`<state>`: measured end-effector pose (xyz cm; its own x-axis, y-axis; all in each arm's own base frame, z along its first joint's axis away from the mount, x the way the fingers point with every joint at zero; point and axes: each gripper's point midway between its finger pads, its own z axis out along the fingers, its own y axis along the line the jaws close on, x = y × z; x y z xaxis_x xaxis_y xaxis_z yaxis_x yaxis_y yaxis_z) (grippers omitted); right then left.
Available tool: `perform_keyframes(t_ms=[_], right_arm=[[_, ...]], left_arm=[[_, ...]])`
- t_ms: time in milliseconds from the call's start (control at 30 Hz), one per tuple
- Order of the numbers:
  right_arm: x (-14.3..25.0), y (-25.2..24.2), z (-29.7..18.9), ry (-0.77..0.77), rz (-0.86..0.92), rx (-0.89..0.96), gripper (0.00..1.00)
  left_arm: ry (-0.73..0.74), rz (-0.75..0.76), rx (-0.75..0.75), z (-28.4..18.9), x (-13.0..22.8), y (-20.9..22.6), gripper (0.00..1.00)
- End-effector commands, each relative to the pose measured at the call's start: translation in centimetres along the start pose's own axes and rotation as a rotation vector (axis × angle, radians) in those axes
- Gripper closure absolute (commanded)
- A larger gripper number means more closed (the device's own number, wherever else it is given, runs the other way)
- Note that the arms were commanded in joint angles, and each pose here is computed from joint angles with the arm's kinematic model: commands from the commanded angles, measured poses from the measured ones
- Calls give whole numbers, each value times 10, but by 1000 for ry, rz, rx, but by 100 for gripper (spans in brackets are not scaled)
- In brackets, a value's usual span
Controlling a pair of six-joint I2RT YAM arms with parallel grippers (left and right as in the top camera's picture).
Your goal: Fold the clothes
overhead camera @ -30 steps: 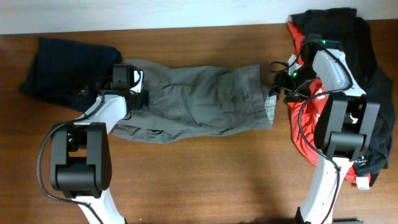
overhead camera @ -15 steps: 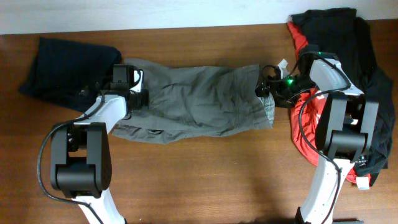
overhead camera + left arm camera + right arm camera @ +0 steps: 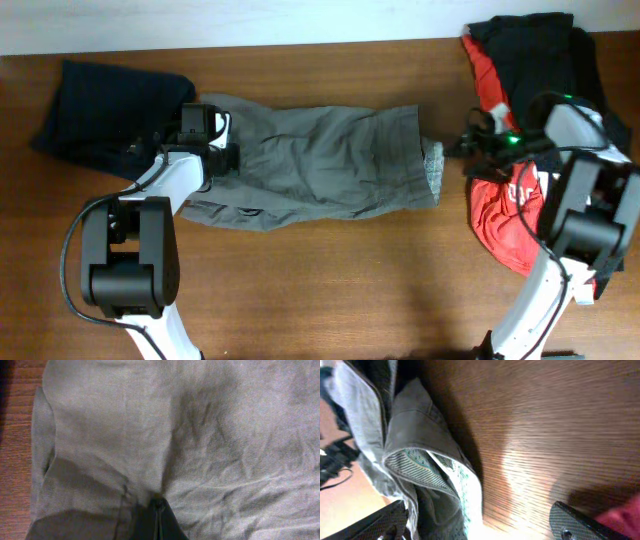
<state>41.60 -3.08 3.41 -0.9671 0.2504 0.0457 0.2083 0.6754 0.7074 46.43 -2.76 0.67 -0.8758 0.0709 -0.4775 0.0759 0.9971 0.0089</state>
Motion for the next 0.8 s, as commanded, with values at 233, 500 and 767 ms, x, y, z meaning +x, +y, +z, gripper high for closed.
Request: perform_keyframes(t_ms=[233, 500, 767], right_arm=[[23, 17, 58, 73, -65, -81, 0], [41, 40, 129, 92, -38, -114, 4], [38, 62, 150, 85, -93, -117, 79]], left_arm=[[16, 2, -5, 7, 3, 2, 99], [16, 2, -5, 7, 3, 2, 99], [25, 2, -5, 7, 5, 2, 99]])
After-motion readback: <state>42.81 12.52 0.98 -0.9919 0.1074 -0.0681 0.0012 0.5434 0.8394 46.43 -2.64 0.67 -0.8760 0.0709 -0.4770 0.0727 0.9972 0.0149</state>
